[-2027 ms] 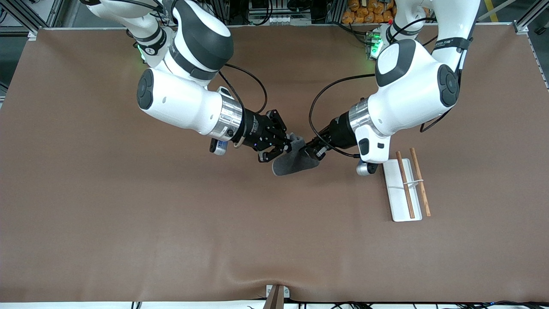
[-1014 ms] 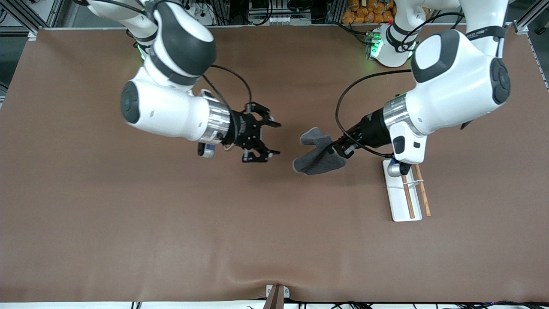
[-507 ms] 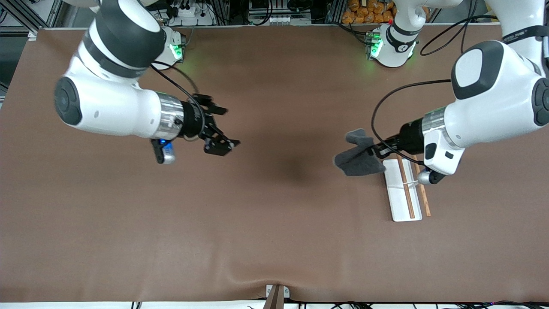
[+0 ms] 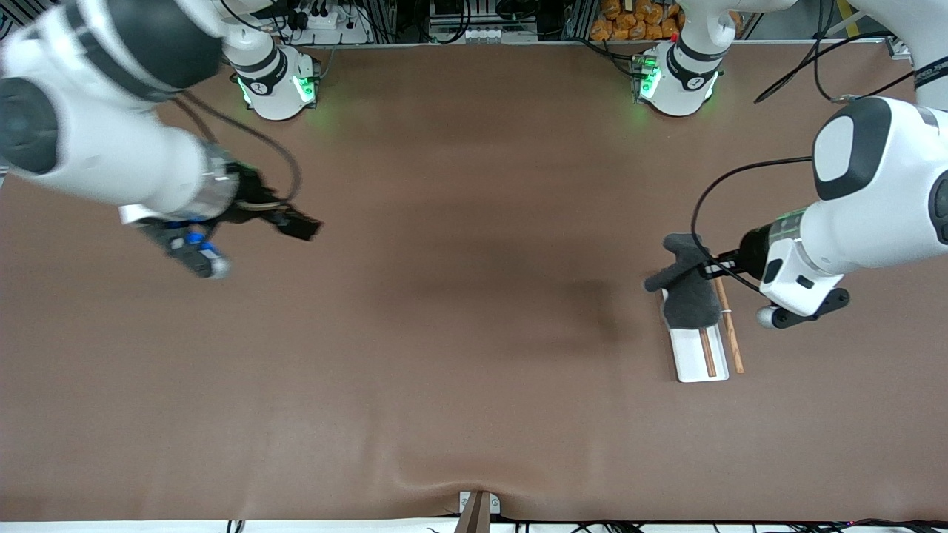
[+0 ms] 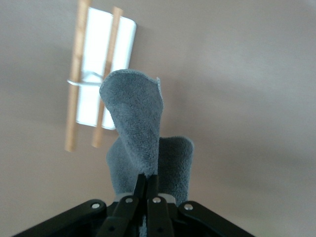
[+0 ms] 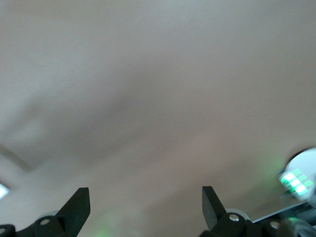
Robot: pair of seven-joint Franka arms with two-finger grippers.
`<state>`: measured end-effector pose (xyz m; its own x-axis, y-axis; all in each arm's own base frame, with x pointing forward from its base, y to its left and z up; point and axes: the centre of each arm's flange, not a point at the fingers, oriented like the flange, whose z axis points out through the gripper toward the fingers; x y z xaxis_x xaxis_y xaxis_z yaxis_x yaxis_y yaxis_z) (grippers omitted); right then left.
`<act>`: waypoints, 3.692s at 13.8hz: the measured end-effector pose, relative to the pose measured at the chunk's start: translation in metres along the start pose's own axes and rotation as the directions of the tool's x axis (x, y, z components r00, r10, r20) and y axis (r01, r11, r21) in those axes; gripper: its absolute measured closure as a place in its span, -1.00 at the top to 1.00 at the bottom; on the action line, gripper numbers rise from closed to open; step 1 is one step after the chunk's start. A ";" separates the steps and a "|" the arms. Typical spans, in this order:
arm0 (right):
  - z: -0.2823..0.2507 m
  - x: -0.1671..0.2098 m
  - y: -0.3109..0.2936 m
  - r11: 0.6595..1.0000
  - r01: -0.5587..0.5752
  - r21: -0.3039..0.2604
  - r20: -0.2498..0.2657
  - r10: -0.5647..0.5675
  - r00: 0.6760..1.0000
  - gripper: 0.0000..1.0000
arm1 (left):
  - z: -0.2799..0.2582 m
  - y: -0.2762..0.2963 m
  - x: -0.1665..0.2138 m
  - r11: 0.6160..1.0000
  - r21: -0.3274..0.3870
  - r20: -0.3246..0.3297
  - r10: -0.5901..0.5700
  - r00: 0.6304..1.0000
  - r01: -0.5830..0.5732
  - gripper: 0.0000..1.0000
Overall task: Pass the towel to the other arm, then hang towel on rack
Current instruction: 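Carry the towel over the white rack while the right gripper retracts, then lower the towel onto the rack rods with the left gripper, then open the left gripper and withdraw it from the towel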
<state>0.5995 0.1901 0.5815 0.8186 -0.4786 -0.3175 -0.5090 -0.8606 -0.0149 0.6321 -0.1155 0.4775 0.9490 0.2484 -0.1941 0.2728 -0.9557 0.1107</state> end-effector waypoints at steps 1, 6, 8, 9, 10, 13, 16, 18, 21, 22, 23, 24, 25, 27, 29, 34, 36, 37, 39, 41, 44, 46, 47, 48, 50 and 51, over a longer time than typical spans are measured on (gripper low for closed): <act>-0.006 0.016 0.021 0.997 0.067 -0.023 -0.014 -0.067 0.998 1.00 | 0.001 -0.006 0.003 1.000 0.022 -0.006 0.022 1.000 -0.022 -0.93; -0.021 0.063 0.091 0.928 0.348 -0.130 -0.043 -0.356 0.933 1.00 | 0.005 -0.043 0.024 0.994 0.046 -0.010 0.098 0.995 -0.098 -0.93; -0.023 0.080 0.116 0.887 0.438 -0.149 -0.035 -0.447 0.894 1.00 | 0.010 -0.053 0.034 0.993 0.040 -0.024 0.110 0.994 -0.109 -0.93; -0.021 0.089 0.128 0.870 0.469 -0.148 -0.052 -0.481 0.875 1.00 | 0.014 -0.057 0.040 0.993 0.036 -0.032 0.114 0.993 -0.113 -0.93; -0.019 0.094 0.139 0.856 0.496 -0.148 -0.075 -0.510 0.857 1.00 | 0.020 -0.059 0.046 0.993 0.034 -0.039 0.118 0.992 -0.116 -0.93; 0.000 0.081 0.163 0.837 0.524 -0.159 -0.126 -0.544 0.830 1.00 | 0.040 -0.059 0.062 0.993 0.027 -0.059 0.114 0.992 -0.113 -0.93; -0.004 0.056 0.173 0.834 0.524 -0.172 -0.168 -0.549 0.819 1.00 | 0.059 -0.059 0.074 0.994 0.022 -0.074 0.111 0.991 -0.109 -0.93; -0.024 0.047 0.174 0.834 0.522 -0.176 -0.222 -0.551 0.805 1.00 | 0.069 -0.060 0.080 0.994 0.020 -0.078 0.108 0.991 -0.107 -0.93; -0.048 0.042 0.173 0.835 0.521 -0.178 -0.274 -0.551 0.788 1.00 | 0.083 -0.068 0.088 0.995 0.025 -0.068 0.096 0.993 -0.094 -0.93; -0.050 0.041 0.173 0.835 0.521 -0.179 -0.280 -0.551 0.786 1.00 | 0.087 -0.072 0.090 0.996 0.025 -0.063 0.090 0.994 -0.089 -0.93; -0.051 0.041 0.173 0.835 0.521 -0.179 -0.281 -0.551 0.786 1.00 | 0.090 -0.075 0.091 0.996 0.025 -0.058 0.086 0.995 -0.085 -0.93; -0.051 0.042 0.173 0.835 0.520 -0.182 -0.280 -0.551 0.786 1.00 | 0.093 -0.076 0.093 0.996 0.025 -0.055 0.085 0.995 -0.083 -0.93; -0.050 0.043 0.174 0.834 0.517 -0.192 -0.279 -0.551 0.786 1.00 | 0.097 -0.076 0.094 0.996 0.025 -0.052 0.084 0.995 -0.083 -0.84; -0.051 0.047 0.177 0.835 0.507 -0.216 -0.279 -0.550 0.787 1.00 | 0.105 -0.076 0.096 0.996 0.026 -0.044 0.084 0.995 -0.083 -0.44; -0.052 0.047 0.177 0.833 0.506 -0.223 -0.274 -0.551 0.788 1.00 | 0.109 -0.076 0.097 0.996 0.026 -0.040 0.083 0.996 -0.082 -0.02; -0.054 0.043 0.172 0.827 0.513 -0.229 -0.274 -0.560 0.782 1.00 | 0.081 -0.075 0.090 0.996 0.022 -0.066 0.087 0.994 -0.086 0.98; -0.054 0.044 0.173 0.828 0.511 -0.229 -0.272 -0.559 0.784 1.00 | 0.047 -0.072 0.077 0.995 0.021 -0.088 0.094 0.992 -0.093 1.00; -0.053 0.044 0.172 0.828 0.511 -0.229 -0.270 -0.559 0.784 1.00 | 0.028 -0.071 0.069 0.995 0.021 -0.098 0.098 0.990 -0.097 1.00; -0.053 0.044 0.173 0.828 0.511 -0.229 -0.269 -0.559 0.785 1.00 | -0.012 -0.069 0.048 0.994 0.021 -0.123 0.107 0.987 -0.105 1.00; -0.053 0.044 0.173 0.828 0.511 -0.229 -0.268 -0.559 0.785 1.00 | -0.048 -0.068 0.025 0.993 0.022 -0.139 0.115 0.984 -0.113 1.00; -0.053 0.044 0.173 0.829 0.511 -0.229 -0.268 -0.558 0.785 1.00 | -0.089 -0.061 -0.008 0.990 0.031 -0.125 0.138 0.983 -0.135 1.00; -0.053 0.044 0.173 0.829 0.510 -0.229 -0.267 -0.558 0.786 1.00 | -0.109 -0.056 -0.026 0.988 0.039 -0.090 0.152 0.984 -0.149 1.00; -0.053 0.044 0.173 0.829 0.510 -0.229 -0.267 -0.558 0.786 1.00 | -0.116 -0.056 -0.034 0.988 0.044 -0.073 0.154 0.985 -0.151 1.00; -0.053 0.045 0.173 0.829 0.510 -0.229 -0.267 -0.557 0.786 1.00 | -0.124 -0.057 -0.040 0.988 0.046 -0.066 0.153 0.986 -0.150 1.00; -0.053 0.045 0.174 0.829 0.510 -0.229 -0.266 -0.557 0.787 1.00 | -0.143 -0.057 -0.053 0.988 0.044 -0.090 0.152 0.984 -0.149 1.00; -0.053 0.045 0.174 0.829 0.510 -0.229 -0.266 -0.557 0.787 1.00 | -0.150 -0.056 -0.060 0.988 0.044 -0.101 0.155 0.983 -0.151 1.00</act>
<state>0.5620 0.0101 0.6152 0.9983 0.0566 0.0103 0.0561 -0.9975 0.0430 0.5835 -0.0534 0.6297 0.9908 0.1123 -0.0754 0.1193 -0.9882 0.0956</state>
